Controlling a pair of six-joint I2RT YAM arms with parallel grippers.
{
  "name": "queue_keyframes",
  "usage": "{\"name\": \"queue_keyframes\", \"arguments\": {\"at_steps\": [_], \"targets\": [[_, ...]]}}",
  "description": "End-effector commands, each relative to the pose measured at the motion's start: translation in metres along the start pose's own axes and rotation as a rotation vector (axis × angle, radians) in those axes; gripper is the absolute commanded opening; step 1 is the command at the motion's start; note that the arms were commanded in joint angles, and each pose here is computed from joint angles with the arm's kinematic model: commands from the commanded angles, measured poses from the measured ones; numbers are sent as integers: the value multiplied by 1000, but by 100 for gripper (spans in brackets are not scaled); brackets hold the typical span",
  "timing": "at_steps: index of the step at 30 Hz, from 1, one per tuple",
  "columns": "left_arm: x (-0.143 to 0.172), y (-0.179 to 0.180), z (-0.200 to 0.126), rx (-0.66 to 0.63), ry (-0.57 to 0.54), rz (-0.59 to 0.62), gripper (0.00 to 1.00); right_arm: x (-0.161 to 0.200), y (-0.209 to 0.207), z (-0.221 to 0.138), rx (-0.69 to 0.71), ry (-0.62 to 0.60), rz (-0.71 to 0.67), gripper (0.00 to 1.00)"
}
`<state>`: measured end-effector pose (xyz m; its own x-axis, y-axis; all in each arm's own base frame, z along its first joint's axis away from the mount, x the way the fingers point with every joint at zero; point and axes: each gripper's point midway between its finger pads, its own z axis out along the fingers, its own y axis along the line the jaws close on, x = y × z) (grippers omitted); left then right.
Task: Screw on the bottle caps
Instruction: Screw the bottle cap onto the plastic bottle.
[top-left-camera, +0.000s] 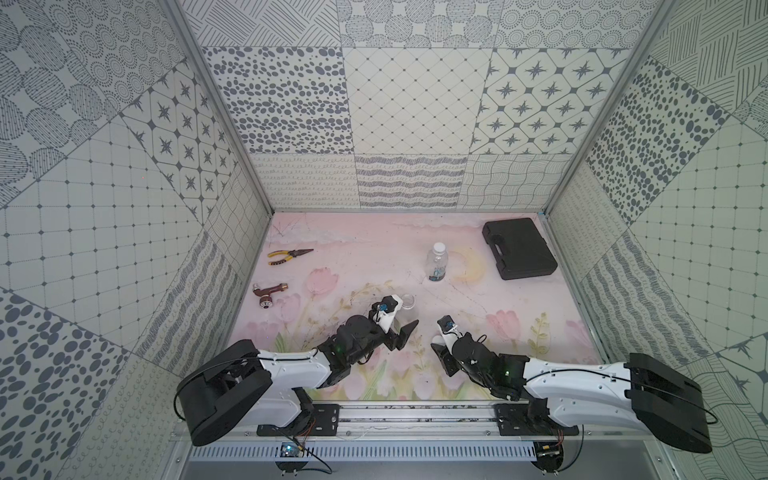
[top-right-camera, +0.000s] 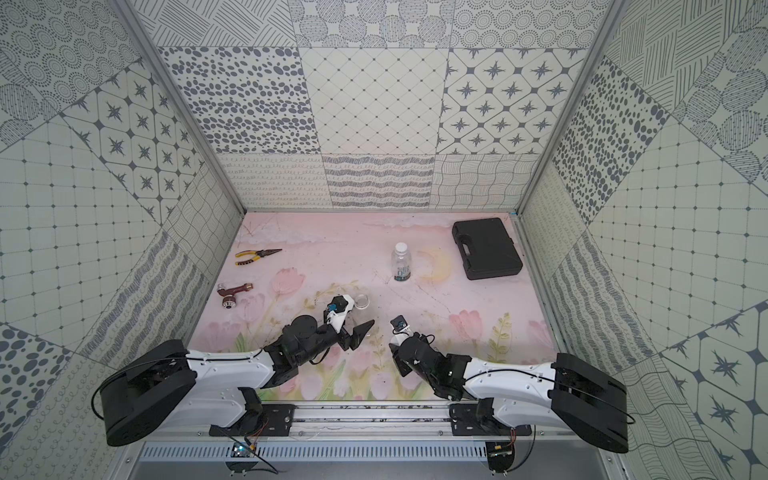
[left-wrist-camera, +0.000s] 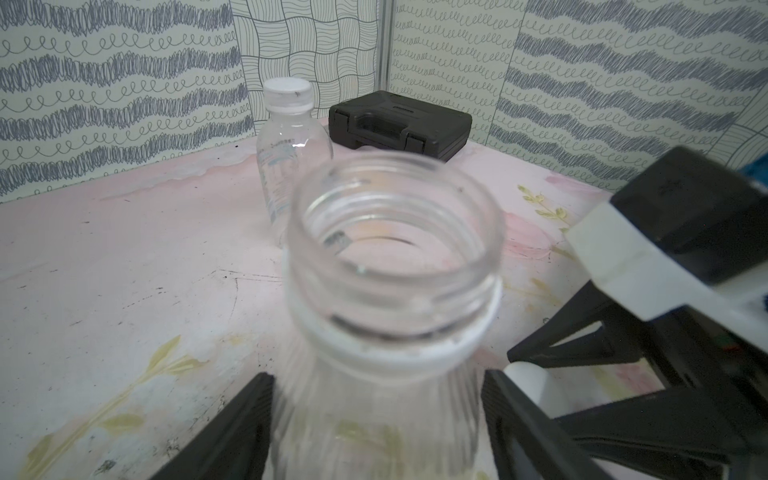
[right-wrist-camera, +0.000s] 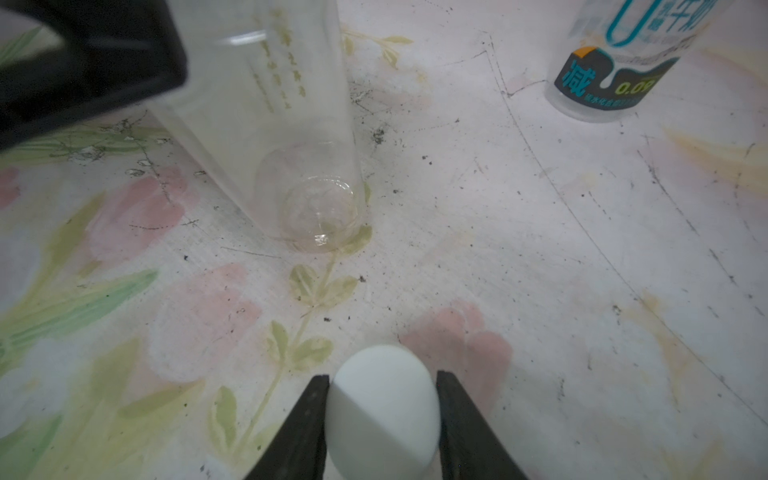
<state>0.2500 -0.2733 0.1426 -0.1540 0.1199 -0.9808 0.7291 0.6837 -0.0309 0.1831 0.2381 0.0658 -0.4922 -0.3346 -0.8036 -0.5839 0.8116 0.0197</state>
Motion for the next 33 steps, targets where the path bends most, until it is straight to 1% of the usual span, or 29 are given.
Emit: {"name": "queue_keyframes", "arguments": {"at_steps": [1, 7, 9, 15, 19, 26, 28, 29, 33], "targets": [[-20, -2, 2, 26, -71, 18, 79, -12, -3, -6, 14, -23, 21, 36], [-19, -9, 7, 69, -53, 21, 68, -23, -8, -16, 28, -45, 25, 36], [-19, -12, 9, 82, -53, 20, 66, -28, -10, -20, 28, -58, 27, 36], [-20, -19, 15, 125, -45, 12, 65, -41, -13, -31, 30, -89, 40, 36], [-17, -26, 22, 160, -28, -13, 64, -56, -14, -40, 33, -114, 43, 36], [-14, -43, 34, 215, -6, 1, 65, -100, -14, -68, 20, -211, 37, 36], [-13, -49, 37, 233, 2, 14, 65, -107, -15, -73, 25, -224, 34, 36], [-12, -52, 38, 241, 8, 19, 65, -120, -14, -81, 14, -253, 41, 36], [-11, -66, 43, 279, 12, 33, 65, -141, -10, -93, -6, -288, 44, 37]]}}
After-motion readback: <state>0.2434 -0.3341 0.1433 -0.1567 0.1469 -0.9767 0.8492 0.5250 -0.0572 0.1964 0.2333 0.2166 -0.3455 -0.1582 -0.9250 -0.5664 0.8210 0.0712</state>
